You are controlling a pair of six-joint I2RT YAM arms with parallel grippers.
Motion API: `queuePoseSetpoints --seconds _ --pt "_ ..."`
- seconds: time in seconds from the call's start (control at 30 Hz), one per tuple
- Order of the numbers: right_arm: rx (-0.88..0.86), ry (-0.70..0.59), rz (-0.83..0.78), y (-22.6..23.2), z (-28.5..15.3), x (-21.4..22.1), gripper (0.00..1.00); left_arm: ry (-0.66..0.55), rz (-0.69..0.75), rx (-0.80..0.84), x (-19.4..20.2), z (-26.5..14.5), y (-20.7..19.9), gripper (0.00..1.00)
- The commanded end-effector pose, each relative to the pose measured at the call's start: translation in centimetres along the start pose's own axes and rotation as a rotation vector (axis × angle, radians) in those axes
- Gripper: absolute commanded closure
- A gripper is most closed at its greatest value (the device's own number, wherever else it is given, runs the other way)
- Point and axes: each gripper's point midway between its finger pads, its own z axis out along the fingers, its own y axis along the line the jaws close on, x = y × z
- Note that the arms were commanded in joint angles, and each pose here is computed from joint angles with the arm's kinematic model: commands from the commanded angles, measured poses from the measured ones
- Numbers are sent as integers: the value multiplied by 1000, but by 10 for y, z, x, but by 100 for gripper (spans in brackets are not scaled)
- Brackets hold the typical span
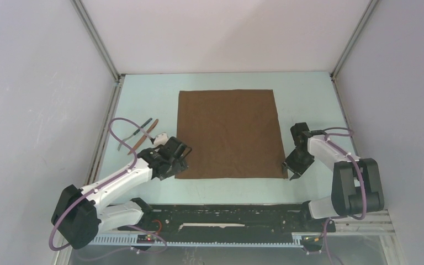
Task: Fold the napkin into a case and place the utensils inside
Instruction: Pick up the flattened napkin from the center of the board.
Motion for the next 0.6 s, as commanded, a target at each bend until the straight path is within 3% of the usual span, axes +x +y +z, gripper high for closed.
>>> queuePoseSetpoints --seconds 0.0,0.33,0.57 --pt "-8 5 -5 1 3 -10 53 -54 -9 8 -18 -7 -11 26" --pt "-13 92 -5 1 32 2 54 -51 -7 -9 -17 -6 -5 26" --pt "24 80 16 -8 32 4 49 -42 -23 -46 -16 -3 3 25"
